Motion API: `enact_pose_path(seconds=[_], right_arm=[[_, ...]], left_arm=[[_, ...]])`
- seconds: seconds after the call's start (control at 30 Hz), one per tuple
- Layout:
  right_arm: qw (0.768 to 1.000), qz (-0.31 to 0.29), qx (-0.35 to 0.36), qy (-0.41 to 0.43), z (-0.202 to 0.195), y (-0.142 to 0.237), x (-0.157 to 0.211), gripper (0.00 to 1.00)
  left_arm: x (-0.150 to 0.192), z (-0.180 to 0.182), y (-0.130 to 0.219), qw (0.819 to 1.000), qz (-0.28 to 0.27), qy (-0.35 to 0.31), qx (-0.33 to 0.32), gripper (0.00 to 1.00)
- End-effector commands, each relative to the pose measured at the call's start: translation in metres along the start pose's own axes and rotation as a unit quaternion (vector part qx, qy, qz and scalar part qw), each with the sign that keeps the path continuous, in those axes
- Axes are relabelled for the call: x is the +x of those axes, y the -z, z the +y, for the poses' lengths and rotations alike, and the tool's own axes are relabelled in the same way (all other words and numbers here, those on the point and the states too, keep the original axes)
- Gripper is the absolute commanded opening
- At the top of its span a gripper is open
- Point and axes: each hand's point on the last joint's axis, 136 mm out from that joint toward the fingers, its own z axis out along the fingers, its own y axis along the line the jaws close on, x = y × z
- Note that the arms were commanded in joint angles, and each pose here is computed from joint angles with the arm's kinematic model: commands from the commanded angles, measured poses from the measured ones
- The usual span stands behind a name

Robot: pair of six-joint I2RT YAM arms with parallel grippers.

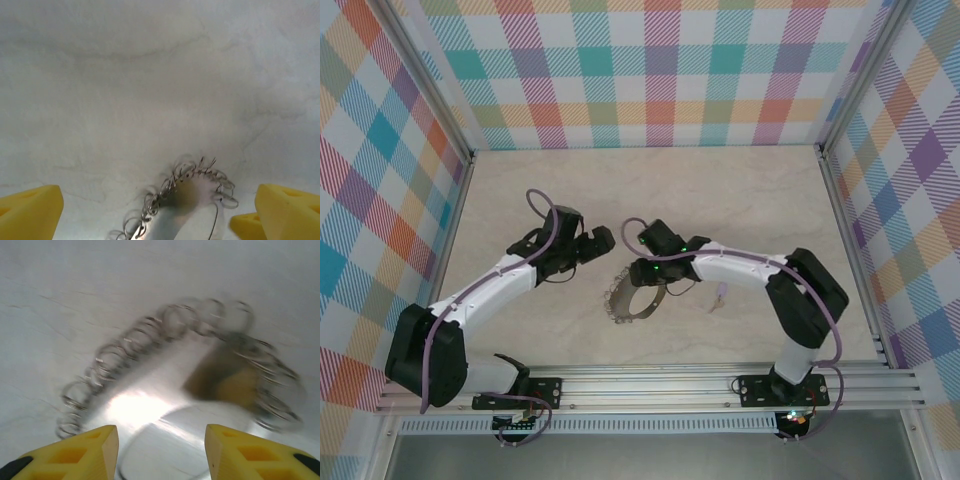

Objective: Put the keys on the keyring

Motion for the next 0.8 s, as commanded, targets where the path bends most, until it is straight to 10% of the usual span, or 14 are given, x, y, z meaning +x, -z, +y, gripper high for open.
enact_pose_path(seconds=[0.0,0.77], right_arm=[[1.0,-0.004,0.023,-0.018,-0.03,0.008,0.009,0.49],[0.995,-0.039,0.044,-0.085,-0.095,0.051,0.02,0.67]], left_arm=[[0.022,-0.026,-0.002,0.999,0.023,0.007,0.047,0.98],[0.111,-0.068,-0.056,0.99,0.11,-0.05,0.072,0.98]])
